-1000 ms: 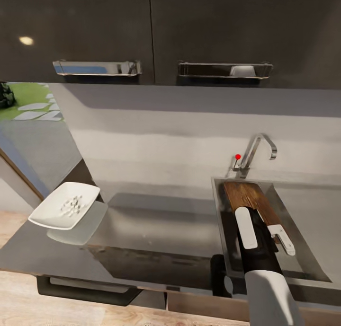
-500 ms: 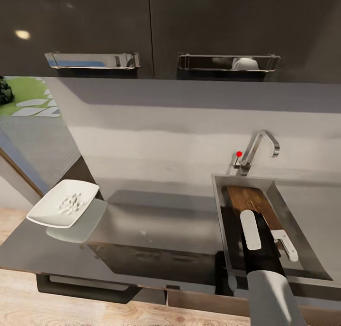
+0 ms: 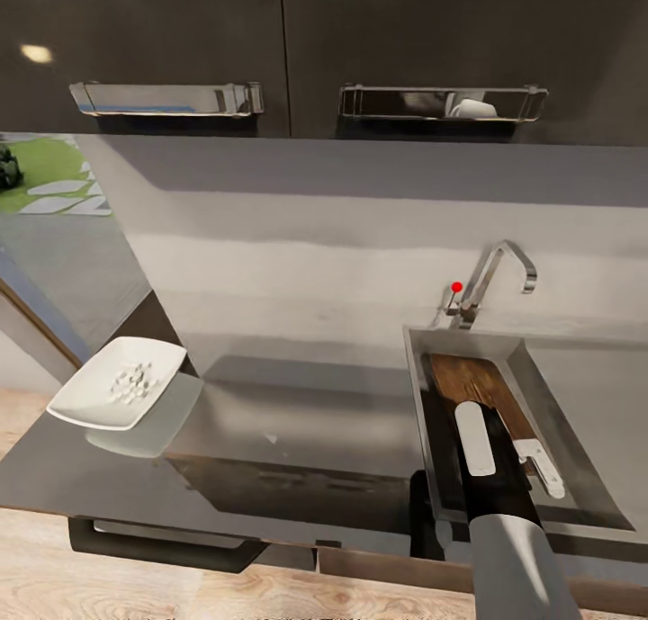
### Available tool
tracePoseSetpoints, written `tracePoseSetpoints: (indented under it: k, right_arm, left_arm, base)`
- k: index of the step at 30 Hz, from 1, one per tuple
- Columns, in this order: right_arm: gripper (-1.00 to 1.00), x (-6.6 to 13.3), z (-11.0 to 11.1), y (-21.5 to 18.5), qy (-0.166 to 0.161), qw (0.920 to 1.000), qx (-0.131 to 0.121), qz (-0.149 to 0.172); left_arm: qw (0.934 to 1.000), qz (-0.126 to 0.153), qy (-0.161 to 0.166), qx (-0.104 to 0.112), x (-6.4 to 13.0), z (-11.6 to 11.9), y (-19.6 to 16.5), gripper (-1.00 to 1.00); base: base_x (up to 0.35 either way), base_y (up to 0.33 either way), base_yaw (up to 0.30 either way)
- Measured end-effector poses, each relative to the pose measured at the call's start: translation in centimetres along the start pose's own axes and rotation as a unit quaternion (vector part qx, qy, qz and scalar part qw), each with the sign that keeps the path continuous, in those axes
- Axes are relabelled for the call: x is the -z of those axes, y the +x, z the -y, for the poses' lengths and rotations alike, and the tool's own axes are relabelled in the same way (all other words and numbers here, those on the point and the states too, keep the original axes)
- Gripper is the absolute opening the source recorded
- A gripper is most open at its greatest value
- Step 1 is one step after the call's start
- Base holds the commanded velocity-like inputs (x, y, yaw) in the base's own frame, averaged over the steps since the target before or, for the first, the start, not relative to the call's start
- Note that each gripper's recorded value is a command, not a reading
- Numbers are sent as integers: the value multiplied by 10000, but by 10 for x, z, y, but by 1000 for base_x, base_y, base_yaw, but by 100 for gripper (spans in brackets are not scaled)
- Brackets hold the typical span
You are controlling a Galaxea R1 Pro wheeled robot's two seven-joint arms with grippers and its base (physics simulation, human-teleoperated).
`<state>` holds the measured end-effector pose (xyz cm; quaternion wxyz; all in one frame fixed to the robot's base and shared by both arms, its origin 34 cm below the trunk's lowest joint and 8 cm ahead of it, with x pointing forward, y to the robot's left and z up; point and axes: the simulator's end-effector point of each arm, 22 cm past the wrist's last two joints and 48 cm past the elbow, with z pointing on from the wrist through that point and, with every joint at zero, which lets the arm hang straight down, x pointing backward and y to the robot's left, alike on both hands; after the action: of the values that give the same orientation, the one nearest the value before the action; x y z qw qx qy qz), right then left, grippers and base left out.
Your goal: In the kitchen, take the Vidalia onion out of the sink, dice it on the chopping board with the paring knife, put the diced onion into the bowl on the countertop, then place both the paring knife and the chopping board into the sink.
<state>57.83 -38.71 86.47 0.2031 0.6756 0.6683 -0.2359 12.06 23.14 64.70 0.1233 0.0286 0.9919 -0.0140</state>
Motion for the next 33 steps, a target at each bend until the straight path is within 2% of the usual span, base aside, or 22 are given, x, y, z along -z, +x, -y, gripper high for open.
tracePoseSetpoints:
  k: [10,11,20,24,26,27,29,30,33]
  right_arm:
    - [-100,-6,2,5,62,10000,59,-9]
    - [100,-6,2,5,65,10000,59,-12]
    - [100,-6,3,6,77,10000,55,-21]
    - [100,3,-5,-7,-79,9999,-117,45]
    - [100,26,-22,-39,-492,9975,-464,186]
    - [100,38,-30,-51,-681,9961,-516,240]
    - [100,72,-49,-71,-1196,9916,-314,374]
    - [100,89,-57,-77,-1439,9886,-115,440]
    - [100,113,-70,-78,-1775,9824,209,536]
  left_arm:
    - [10000,-65,4,2,1,0,5,100]
    - [10000,-66,3,2,1,0,5,100]
    - [10000,-67,4,2,1,0,5,100]
    - [10000,-66,4,2,1,0,5,100]
    - [10000,-65,4,2,1,0,5,100]
    - [10000,-68,4,2,1,0,5,100]
    - [10000,-72,4,2,1,0,5,100]
    - [10000,-74,4,2,1,0,5,100]
    - [10000,-75,4,2,1,0,5,100]
  base:
    - [0,0,0]
    - [0,0,0]
    - [0,0,0]
    - [0,0,0]
    - [0,0,0]
    - [-45,0,0]
    - [-104,0,0]
    - [-136,0,0]
    - [-155,0,0]
